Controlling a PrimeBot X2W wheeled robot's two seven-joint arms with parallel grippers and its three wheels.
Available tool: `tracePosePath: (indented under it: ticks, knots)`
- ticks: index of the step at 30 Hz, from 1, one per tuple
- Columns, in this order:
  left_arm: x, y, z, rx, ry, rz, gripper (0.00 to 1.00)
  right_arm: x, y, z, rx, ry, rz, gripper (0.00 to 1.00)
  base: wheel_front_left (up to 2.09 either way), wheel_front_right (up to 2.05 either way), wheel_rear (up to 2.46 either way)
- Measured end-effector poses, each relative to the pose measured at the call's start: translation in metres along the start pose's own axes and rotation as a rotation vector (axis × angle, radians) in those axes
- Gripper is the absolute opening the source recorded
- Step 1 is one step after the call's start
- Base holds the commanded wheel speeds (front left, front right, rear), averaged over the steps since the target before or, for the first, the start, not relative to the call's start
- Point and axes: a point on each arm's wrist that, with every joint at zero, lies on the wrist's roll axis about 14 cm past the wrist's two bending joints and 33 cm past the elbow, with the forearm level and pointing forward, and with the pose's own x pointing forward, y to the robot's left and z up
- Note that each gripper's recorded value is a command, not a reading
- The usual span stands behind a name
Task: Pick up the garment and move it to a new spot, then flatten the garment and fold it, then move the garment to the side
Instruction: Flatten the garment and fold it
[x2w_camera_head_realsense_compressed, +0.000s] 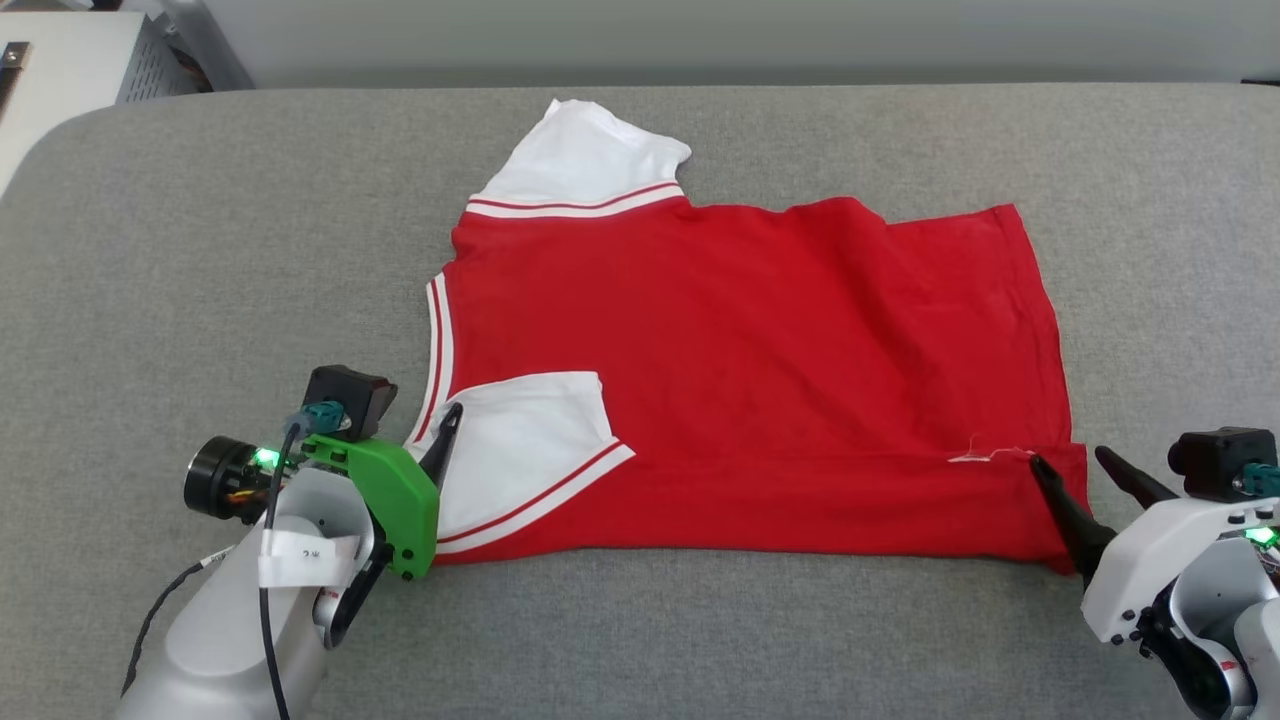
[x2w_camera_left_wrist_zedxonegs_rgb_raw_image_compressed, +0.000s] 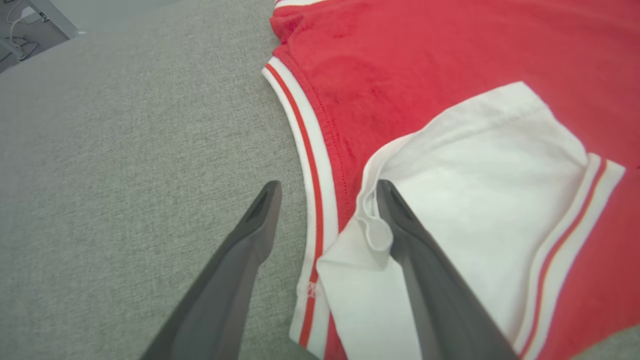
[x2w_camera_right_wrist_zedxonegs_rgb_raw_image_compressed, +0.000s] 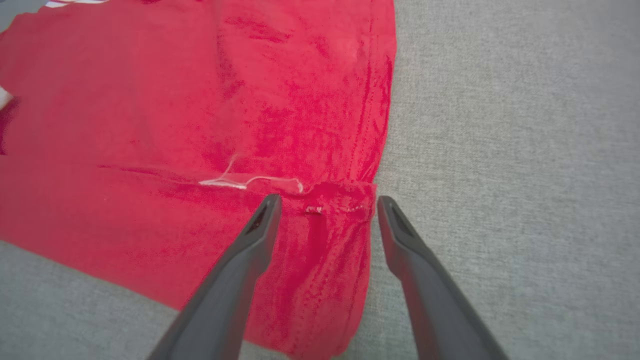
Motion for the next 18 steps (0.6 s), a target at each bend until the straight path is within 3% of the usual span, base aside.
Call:
tracePosePath:
  ticks: [9,14,18]
  knots:
    - [-0.033,0.003,0.03,-0.2,-0.177,0.1,1.0,-0.02,0.018,0.045,-0.021,-0.093,0.026,1.0,0.0,0.0,0.0]
    - [-0.053,-0.009,0.012,-0.305,-0.117,0.121,1.0,-0.037,0.02,0.045,-0.041,-0.049,0.004,1.0,0.0,0.0,0.0]
    - [-0.064,-0.019,-0.017,-0.297,0.039,0.119,1.0,-0.046,0.025,0.023,-0.01,0.073,-0.007,1.0,0.0,0.0,0.0]
